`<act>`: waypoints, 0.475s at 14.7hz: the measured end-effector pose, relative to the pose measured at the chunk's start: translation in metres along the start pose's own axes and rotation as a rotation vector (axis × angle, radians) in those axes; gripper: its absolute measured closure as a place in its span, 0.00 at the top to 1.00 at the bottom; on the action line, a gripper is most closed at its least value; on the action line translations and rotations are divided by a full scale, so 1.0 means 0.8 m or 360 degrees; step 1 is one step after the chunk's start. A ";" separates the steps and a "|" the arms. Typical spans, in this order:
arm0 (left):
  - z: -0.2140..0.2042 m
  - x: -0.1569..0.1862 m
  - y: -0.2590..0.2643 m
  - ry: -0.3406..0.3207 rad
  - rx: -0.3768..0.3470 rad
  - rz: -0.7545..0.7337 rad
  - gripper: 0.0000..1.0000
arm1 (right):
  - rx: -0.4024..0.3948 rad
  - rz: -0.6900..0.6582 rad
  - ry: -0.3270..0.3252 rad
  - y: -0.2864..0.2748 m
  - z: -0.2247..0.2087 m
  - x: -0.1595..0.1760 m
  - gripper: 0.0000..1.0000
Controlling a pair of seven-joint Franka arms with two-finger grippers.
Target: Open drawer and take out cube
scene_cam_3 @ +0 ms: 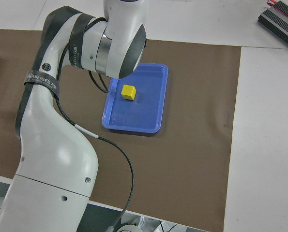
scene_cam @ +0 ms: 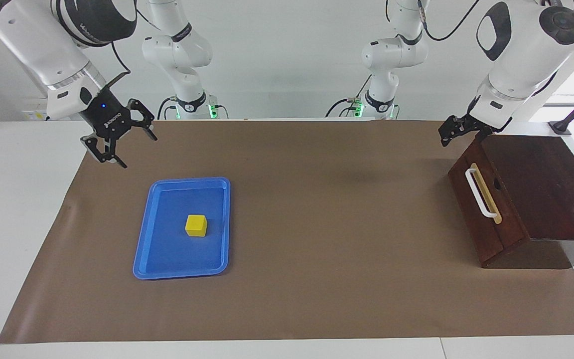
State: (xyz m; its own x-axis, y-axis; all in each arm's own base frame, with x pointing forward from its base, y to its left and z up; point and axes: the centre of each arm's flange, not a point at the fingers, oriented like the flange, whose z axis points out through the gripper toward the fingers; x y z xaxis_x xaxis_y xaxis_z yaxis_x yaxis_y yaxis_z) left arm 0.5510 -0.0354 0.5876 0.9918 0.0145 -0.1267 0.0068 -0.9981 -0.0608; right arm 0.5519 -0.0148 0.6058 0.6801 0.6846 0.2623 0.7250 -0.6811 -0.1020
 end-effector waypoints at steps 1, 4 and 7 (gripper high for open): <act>0.000 0.000 0.000 0.0001 0.0000 0.0000 1.00 | -0.0009 0.0125 -0.0053 -0.004 -0.009 -0.006 1.00; -0.003 -0.001 0.000 0.0007 -0.0001 -0.0001 1.00 | -0.0072 0.0543 -0.0243 -0.018 -0.047 -0.017 1.00; -0.008 -0.002 0.001 0.0023 -0.0038 -0.0003 1.00 | -0.0152 0.0870 -0.0380 -0.033 -0.075 -0.023 1.00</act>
State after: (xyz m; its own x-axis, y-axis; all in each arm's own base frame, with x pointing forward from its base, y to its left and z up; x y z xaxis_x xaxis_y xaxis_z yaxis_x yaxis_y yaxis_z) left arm 0.5502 -0.0366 0.5943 0.9935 0.0156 -0.1125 0.0115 -0.9992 -0.0370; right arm 0.5139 -0.0252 0.6615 0.9650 0.2608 -0.0276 0.2583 -0.9634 -0.0718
